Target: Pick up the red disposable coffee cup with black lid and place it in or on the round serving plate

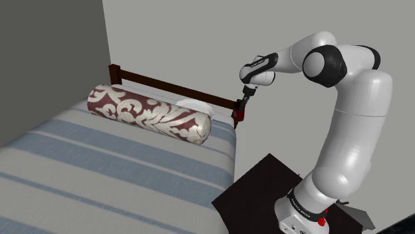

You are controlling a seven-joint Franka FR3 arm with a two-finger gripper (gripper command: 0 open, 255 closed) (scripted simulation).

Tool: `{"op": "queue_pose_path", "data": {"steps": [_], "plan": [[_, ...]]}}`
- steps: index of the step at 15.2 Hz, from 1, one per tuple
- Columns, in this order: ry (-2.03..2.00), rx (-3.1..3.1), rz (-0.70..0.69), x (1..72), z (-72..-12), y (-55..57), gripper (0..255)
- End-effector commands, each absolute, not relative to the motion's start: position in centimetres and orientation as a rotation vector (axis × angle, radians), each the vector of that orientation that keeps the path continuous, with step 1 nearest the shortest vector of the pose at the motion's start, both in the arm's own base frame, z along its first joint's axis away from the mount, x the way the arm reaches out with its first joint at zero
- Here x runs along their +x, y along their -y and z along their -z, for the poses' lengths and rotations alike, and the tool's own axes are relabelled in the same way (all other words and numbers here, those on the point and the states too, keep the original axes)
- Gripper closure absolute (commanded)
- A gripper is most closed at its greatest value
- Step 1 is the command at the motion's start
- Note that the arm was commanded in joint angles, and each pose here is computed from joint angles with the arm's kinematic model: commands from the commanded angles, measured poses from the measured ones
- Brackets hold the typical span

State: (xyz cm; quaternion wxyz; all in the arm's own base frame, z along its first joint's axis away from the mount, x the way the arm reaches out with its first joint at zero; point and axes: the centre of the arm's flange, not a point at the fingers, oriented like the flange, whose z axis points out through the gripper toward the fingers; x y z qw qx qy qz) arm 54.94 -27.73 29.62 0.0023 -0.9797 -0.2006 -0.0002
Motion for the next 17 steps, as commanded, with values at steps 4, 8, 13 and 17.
{"op": "queue_pose_path", "data": {"steps": [4,8,13,17], "plan": [[0.629,-3.073,0.001,54.9,-32.3,27.7,255],[0.629,-3.073,0.001,57.0,-33.5,26.1,255],[0.629,-3.073,0.001,62.2,-34.3,22.1,255],[0.629,-3.073,0.001,66.4,-34.8,18.9,255]]}}
